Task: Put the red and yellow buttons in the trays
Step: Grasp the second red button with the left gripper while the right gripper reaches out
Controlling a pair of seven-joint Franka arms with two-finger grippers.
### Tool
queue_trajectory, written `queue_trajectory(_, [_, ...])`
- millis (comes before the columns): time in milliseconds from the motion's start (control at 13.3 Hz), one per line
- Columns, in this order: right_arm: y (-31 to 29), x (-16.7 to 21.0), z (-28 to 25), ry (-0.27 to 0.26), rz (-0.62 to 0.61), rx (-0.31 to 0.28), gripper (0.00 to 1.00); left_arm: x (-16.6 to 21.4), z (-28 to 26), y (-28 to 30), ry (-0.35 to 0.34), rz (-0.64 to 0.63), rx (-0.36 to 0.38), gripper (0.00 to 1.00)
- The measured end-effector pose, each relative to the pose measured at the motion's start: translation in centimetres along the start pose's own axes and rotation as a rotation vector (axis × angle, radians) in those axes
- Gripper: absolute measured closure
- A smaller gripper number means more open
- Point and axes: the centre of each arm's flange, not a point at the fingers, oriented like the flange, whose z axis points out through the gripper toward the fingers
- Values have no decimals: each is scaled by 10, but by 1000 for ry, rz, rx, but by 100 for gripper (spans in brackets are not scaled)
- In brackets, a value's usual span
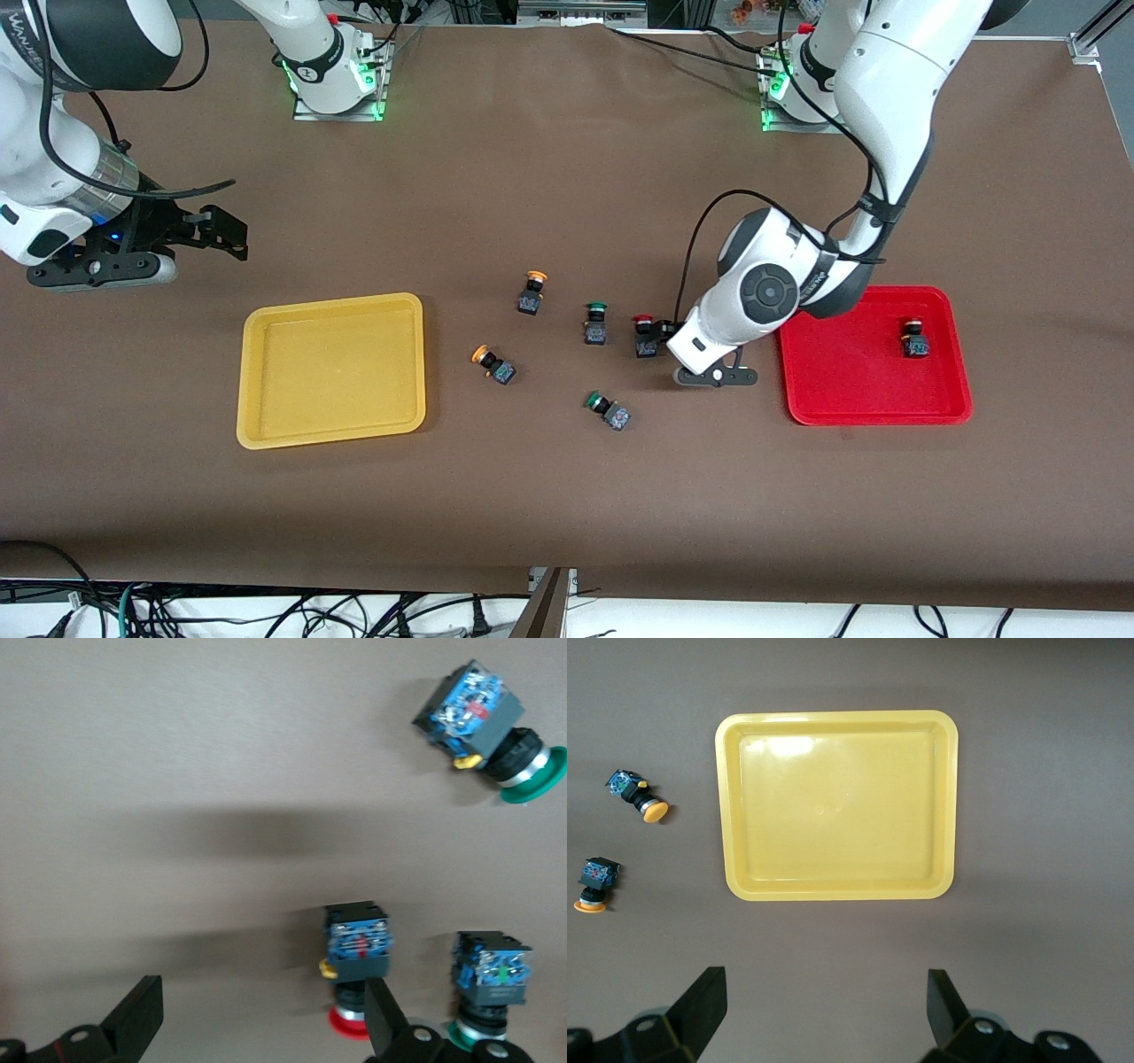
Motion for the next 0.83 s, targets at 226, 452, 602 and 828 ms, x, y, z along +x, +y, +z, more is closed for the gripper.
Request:
queue_trajectory(226, [0, 0, 0, -2, 0, 0, 0, -12, 17, 24, -2, -15, 0, 0])
queue_trajectory(452, [0, 0, 0, -2, 0, 0, 0, -13, 22, 28, 9, -38, 8, 0])
queue_trajectory(602, [0, 0, 0, -2, 0, 0, 0, -18, 30, 38, 51, -40, 64, 0])
queue_trajectory(828, [-2, 0, 0, -3, -3, 0, 0, -27, 47, 53, 98, -45, 119, 0])
